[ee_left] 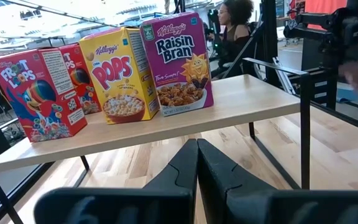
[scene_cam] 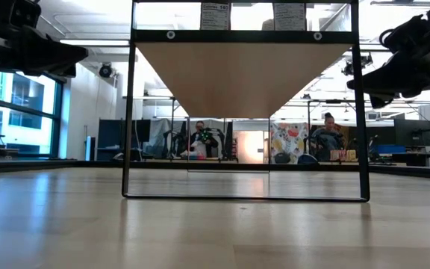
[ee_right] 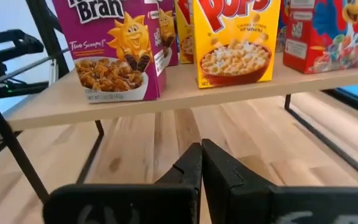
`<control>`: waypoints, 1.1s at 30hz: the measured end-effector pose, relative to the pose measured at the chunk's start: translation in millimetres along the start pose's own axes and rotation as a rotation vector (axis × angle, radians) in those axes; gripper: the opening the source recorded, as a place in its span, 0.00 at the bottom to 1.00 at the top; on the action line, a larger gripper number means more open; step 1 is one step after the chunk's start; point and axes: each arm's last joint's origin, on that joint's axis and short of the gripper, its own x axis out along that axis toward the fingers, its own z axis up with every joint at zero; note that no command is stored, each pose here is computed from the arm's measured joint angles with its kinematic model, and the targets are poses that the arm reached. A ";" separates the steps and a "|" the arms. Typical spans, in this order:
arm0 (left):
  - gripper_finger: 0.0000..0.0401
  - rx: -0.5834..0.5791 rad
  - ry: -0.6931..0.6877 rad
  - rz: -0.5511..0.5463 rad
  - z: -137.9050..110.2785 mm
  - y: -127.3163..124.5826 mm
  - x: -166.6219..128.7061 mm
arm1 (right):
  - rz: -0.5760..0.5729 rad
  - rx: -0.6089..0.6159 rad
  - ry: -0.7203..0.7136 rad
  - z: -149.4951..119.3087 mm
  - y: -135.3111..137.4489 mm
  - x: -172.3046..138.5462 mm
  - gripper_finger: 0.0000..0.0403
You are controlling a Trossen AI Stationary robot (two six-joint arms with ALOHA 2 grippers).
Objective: Stack cereal on shelf
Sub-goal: Return to Home Position
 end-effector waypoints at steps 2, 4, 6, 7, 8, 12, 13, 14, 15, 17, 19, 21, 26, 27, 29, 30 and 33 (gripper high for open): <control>0.00 0.000 0.000 0.000 0.0 0.0 0.0 | 0.000 0.022 0.001 -0.1 0.0 0.1 0.00; 0.00 0.000 0.000 0.000 0.0 0.0 0.0 | 0.001 0.027 0.001 -0.1 0.0 0.0 0.00; 0.00 0.000 0.000 0.000 0.0 0.0 0.0 | 0.001 0.027 0.001 -0.2 0.0 0.1 0.00; 0.00 0.000 0.000 0.000 0.1 0.0 0.0 | 0.001 0.027 0.001 -0.2 0.0 0.1 0.00; 0.00 0.000 0.000 0.000 0.1 0.0 0.0 | 0.001 0.027 0.001 -0.2 0.0 0.1 0.00; 0.00 0.000 0.000 0.000 0.1 0.0 0.0 | 0.001 0.027 0.001 -0.2 0.0 0.1 0.00; 0.00 0.000 0.000 0.000 0.1 0.0 0.0 | 0.001 0.027 0.001 -0.2 0.0 0.1 0.00; 0.00 0.000 0.000 0.000 0.2 0.0 0.0 | 0.001 0.027 0.001 -0.2 0.0 0.1 0.00; 0.00 0.000 0.000 0.000 0.2 0.0 0.0 | 0.001 0.027 0.001 -0.2 0.0 0.1 0.00; 0.00 0.000 0.000 0.000 0.2 0.0 0.0 | 0.001 0.027 0.001 -0.2 0.0 0.1 0.00; 0.00 0.000 0.000 -0.001 0.2 0.0 0.0 | 0.001 0.026 0.001 -0.2 0.0 0.1 0.00; 0.00 0.000 0.000 0.000 0.2 0.0 0.0 | 0.001 0.026 0.001 -0.3 0.0 0.1 0.00; 0.00 0.000 0.000 0.000 0.2 0.0 0.0 | 0.001 0.026 0.002 -0.3 0.0 0.1 0.00; 0.00 0.000 0.000 0.000 0.2 0.0 0.0 | 0.001 0.026 0.002 -0.3 0.0 0.1 0.00; 0.00 0.000 -0.001 -0.001 0.2 0.0 0.0 | 0.001 0.026 0.002 -0.3 0.0 0.1 0.00; 0.00 0.000 0.000 0.000 0.2 0.0 0.0 | 0.002 0.026 0.002 -0.3 0.0 0.1 0.00; 0.00 0.000 0.000 0.000 0.2 0.0 0.0 | 0.002 0.026 0.002 -0.5 0.0 0.1 0.00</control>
